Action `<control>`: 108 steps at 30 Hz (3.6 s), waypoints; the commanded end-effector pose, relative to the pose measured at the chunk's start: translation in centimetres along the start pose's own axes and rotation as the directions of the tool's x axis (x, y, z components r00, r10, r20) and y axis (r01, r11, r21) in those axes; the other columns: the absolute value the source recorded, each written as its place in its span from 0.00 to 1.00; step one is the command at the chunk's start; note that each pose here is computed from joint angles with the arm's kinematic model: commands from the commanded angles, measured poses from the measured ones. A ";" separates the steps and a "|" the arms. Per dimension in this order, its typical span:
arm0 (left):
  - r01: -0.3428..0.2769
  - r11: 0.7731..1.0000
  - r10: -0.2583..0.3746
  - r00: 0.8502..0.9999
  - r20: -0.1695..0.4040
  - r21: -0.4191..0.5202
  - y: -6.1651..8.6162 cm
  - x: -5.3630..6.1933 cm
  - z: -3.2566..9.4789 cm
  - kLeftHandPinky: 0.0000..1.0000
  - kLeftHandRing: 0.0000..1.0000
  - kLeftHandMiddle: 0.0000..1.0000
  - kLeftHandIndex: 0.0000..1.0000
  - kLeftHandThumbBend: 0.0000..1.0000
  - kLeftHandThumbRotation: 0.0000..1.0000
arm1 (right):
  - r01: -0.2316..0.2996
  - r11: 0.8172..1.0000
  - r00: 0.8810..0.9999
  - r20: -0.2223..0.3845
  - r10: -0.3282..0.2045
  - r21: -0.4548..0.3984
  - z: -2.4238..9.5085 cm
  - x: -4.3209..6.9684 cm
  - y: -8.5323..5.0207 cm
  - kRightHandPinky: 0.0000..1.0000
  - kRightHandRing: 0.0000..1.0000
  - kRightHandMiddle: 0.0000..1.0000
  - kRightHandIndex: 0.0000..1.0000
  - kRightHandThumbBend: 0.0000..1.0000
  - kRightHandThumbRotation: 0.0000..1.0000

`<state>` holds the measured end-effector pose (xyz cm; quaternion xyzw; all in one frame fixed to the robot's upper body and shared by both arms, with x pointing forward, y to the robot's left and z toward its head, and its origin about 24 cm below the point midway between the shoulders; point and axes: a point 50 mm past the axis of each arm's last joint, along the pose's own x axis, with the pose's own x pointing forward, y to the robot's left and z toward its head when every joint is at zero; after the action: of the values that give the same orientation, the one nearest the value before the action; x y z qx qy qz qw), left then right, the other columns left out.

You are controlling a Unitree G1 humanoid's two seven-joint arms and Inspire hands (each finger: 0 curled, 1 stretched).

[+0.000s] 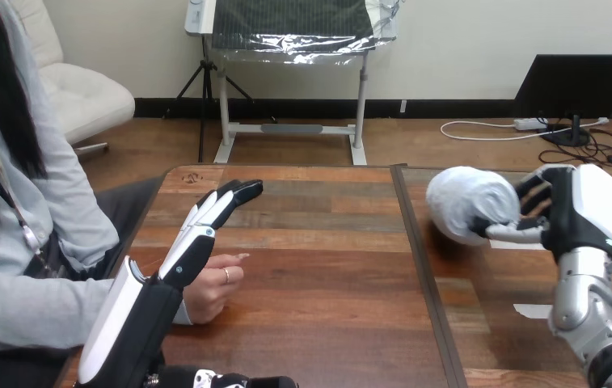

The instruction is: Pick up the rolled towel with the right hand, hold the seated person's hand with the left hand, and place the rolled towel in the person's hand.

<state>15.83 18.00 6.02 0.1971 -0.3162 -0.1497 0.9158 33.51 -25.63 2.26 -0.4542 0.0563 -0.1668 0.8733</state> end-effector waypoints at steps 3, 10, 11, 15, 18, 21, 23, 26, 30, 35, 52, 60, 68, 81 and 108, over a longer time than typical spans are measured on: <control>-0.002 1.000 0.002 0.999 0.040 0.007 0.3 1.0 -0.1 1.00 0.97 0.93 0.93 1.00 0.59 | 0.077 0.991 0.989 0.114 -0.090 0.113 2.8 0.7 -0.5 0.37 0.41 0.46 0.46 0.88 0.00; -0.001 1.000 0.000 0.999 0.033 0.015 0.3 1.0 -0.1 1.00 0.97 0.93 0.93 1.00 0.59 | 0.091 0.985 0.982 0.149 -0.114 0.149 3.4 0.5 -0.4 0.37 0.40 0.45 0.46 0.87 0.00; -0.002 1.000 0.002 0.999 0.032 0.015 0.3 0.9 -0.2 1.00 0.97 0.93 0.93 1.00 0.59 | 0.094 0.984 0.981 0.153 -0.117 0.154 3.5 0.5 -0.4 0.37 0.40 0.45 0.46 0.87 0.00; -0.006 1.000 0.005 0.999 0.034 0.018 0.3 0.9 -0.2 1.00 0.97 0.93 0.92 1.00 0.60 | 0.101 0.981 0.979 0.159 -0.127 0.163 3.6 0.4 -0.3 0.37 0.40 0.45 0.46 0.88 0.00; -0.005 1.000 0.004 0.999 0.035 0.018 0.3 1.0 -0.3 1.00 0.97 0.93 0.92 1.00 0.60 | 0.104 0.981 0.978 0.161 -0.131 0.166 3.7 0.3 -0.1 0.37 0.40 0.45 0.46 0.88 0.00; -0.009 1.000 0.009 0.999 0.035 0.019 0.3 1.0 -0.3 1.00 0.96 0.93 0.92 1.00 0.61 | 0.103 0.981 0.978 0.165 -0.131 0.164 3.7 0.2 0.0 0.37 0.40 0.45 0.45 0.88 0.00; -0.012 1.000 0.011 0.999 0.034 0.020 0.2 0.9 -0.4 1.00 0.96 0.93 0.92 1.00 0.61 | 0.103 0.982 0.977 0.170 -0.130 0.160 3.7 0.2 0.0 0.37 0.40 0.45 0.45 0.88 0.00; -0.009 1.000 0.008 0.999 0.034 0.020 0.2 0.9 -0.4 1.00 0.97 0.93 0.92 1.00 0.62 | 0.103 0.982 0.976 0.175 -0.131 0.158 3.8 0.1 0.1 0.37 0.40 0.44 0.45 0.88 0.00; -0.005 1.000 0.005 0.999 0.032 0.017 0.2 0.9 -0.5 1.00 0.98 0.94 0.92 1.00 0.63 | 0.098 0.982 0.976 0.175 -0.127 0.164 3.7 0.0 0.2 0.37 0.40 0.44 0.45 0.88 0.00; -0.004 1.000 0.004 1.000 0.025 0.019 0.3 0.9 -0.6 1.00 0.99 0.95 0.93 1.00 0.63 | 0.095 0.980 0.975 0.181 -0.127 0.174 3.8 -0.2 0.4 0.37 0.40 0.44 0.45 0.88 0.00; -0.003 1.000 0.003 1.000 0.023 0.026 0.4 1.0 -0.7 1.00 0.97 0.93 0.92 1.00 0.63 | 0.077 0.973 0.974 0.193 -0.121 0.220 3.6 -0.9 1.0 0.33 0.37 0.43 0.45 0.88 0.00; -0.003 1.000 0.002 1.000 0.023 0.022 0.3 1.1 -0.7 1.00 0.96 0.92 0.92 1.00 0.62 | 0.072 0.969 0.971 0.204 -0.121 0.235 3.6 -1.2 1.3 0.32 0.36 0.43 0.45 0.88 0.00; 0.000 1.000 0.000 1.000 0.022 0.019 0.3 1.1 -0.8 1.00 0.97 0.93 0.92 1.00 0.61 | 0.055 0.967 0.969 0.219 -0.111 0.247 3.6 -1.7 1.8 0.31 0.36 0.42 0.45 0.87 0.00; 0.002 1.000 -0.002 1.000 0.027 0.011 0.2 1.4 -1.0 1.00 0.97 0.93 0.92 1.00 0.61 | 0.028 0.968 0.971 0.223 -0.085 0.248 3.0 -2.7 2.6 0.31 0.37 0.43 0.46 0.85 0.00; 0.004 1.000 -0.004 1.000 0.025 0.023 0.5 1.5 -1.2 1.00 0.96 0.92 0.91 1.00 0.61 | 0.028 0.956 0.987 0.146 -0.074 0.293 -1.1 -6.1 3.5 0.29 0.35 0.43 0.47 0.82 0.00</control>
<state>16.57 18.14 5.28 0.2068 -0.3016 -0.1535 0.9180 27.07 -22.66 -3.56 -0.3629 0.0060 -0.1397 0.9213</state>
